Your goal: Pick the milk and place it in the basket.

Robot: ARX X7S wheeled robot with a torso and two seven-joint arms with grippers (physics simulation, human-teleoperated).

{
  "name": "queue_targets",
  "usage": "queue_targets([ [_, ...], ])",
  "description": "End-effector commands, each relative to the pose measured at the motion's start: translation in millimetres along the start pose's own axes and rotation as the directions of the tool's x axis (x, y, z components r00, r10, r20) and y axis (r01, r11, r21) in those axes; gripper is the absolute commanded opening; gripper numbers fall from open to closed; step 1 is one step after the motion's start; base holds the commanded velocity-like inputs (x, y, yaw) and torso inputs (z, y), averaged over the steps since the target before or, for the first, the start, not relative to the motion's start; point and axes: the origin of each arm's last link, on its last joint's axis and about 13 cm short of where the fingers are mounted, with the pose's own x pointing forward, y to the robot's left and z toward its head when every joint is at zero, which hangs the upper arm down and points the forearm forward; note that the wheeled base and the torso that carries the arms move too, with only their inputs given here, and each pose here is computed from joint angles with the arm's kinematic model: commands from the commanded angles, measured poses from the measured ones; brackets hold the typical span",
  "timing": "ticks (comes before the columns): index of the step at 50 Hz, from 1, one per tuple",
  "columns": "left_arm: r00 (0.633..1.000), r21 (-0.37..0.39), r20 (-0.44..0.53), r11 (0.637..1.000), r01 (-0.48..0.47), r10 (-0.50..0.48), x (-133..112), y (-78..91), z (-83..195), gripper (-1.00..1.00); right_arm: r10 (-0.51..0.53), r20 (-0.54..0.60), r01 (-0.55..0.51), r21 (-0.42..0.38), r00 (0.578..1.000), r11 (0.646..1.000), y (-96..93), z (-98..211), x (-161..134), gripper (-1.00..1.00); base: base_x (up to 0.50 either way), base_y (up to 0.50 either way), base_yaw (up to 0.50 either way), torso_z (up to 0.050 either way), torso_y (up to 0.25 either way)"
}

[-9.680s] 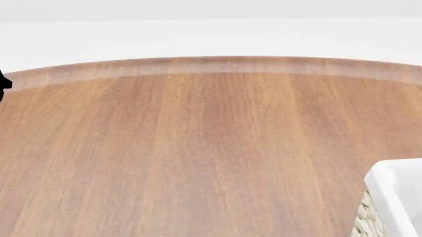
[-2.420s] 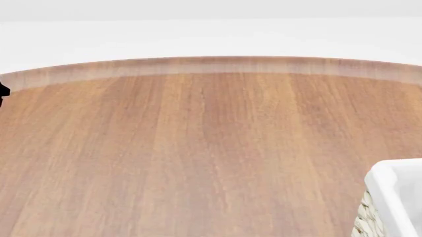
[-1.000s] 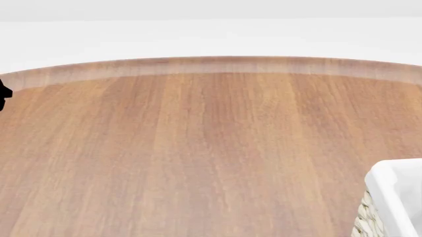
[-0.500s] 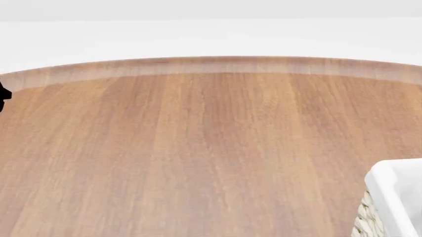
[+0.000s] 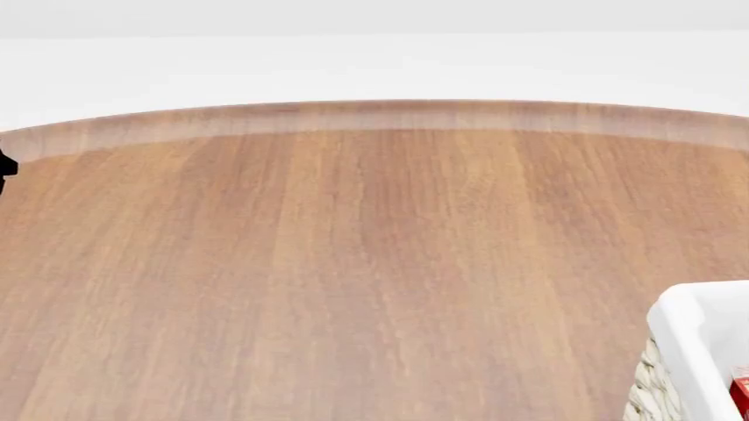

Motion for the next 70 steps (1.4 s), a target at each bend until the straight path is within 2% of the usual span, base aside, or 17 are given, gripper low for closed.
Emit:
queue_targets([
  [1,1.000,0.000,0.000,1.000,-0.002,0.002,-0.2,0.3,-0.6,1.00,-0.002,0.004,0.002,0.001,1.000,1.000,-1.1,-0.5,-0.3,1.00,0.00,0.00,0.00,0.000,0.000],
  [15,1.000,-0.001,-0.002,1.000,-0.003,0.003,-1.3,0.3,-0.5,1.00,0.011,0.042,-0.011,0.001,0.999,1.000,-0.6,6.4,-10.2,1.00,0.00,0.00,0.00,0.000,0.000],
  [22,1.000,-0.002,-0.002,1.000,-0.002,0.002,-1.4,0.1,-0.1,1.00,0.040,0.132,-0.041,0.003,0.990,0.999,1.7,18.3,-25.1,1.00,0.00,0.00,0.00,0.000,0.000],
  [31,1.000,-0.002,-0.001,1.000,-0.003,0.003,-1.1,0.5,-0.4,1.00,0.097,0.274,-0.101,0.000,0.957,0.995,5.7,34.3,-47.8,1.00,0.00,0.00,0.00,0.000,0.000],
  [36,1.000,-0.002,0.000,1.000,-0.005,0.005,-0.9,1.0,-0.1,1.00,0.142,0.395,-0.154,-0.001,0.908,0.988,6.3,42.5,-62.5,1.00,0.00,0.00,0.00,0.000,0.000],
  [43,1.000,-0.001,0.002,1.000,-0.006,0.006,-0.5,1.4,0.8,1.00,0.190,0.497,-0.219,0.001,0.847,0.976,6.5,46.5,-70.5,1.00,0.00,0.00,0.00,0.000,0.000],
  [44,1.000,-0.001,0.003,1.000,-0.007,0.007,-0.2,1.6,1.3,1.00,0.209,0.524,-0.240,-0.010,0.825,0.971,6.7,48.2,-73.1,1.00,0.00,0.00,0.00,0.000,0.000],
  [60,1.000,-0.001,0.002,1.000,-0.009,0.010,-1.1,2.4,1.1,1.00,0.305,0.662,-0.364,-0.053,0.684,0.930,8.3,50.0,-82.2,1.00,0.00,0.00,0.00,0.000,0.000],
  [61,1.000,0.000,0.002,1.000,-0.010,0.010,-1.2,2.4,0.8,1.00,0.322,0.684,-0.393,-0.057,0.655,0.918,8.3,50.5,-82.6,1.00,0.00,0.00,0.00,0.000,0.000],
  [66,1.000,-0.002,0.001,1.000,-0.010,0.010,-1.6,2.2,0.3,1.00,0.358,0.726,-0.428,-0.097,0.587,0.899,9.8,44.8,-81.7,1.00,0.00,0.00,0.00,0.000,0.000],
  [70,1.000,-0.001,0.000,1.000,-0.009,0.009,-2.2,2.1,0.0,1.00,0.374,0.772,-0.457,-0.122,0.515,0.881,9.8,36.1,-78.1,1.00,0.00,0.00,0.00,0.000,0.000],
])
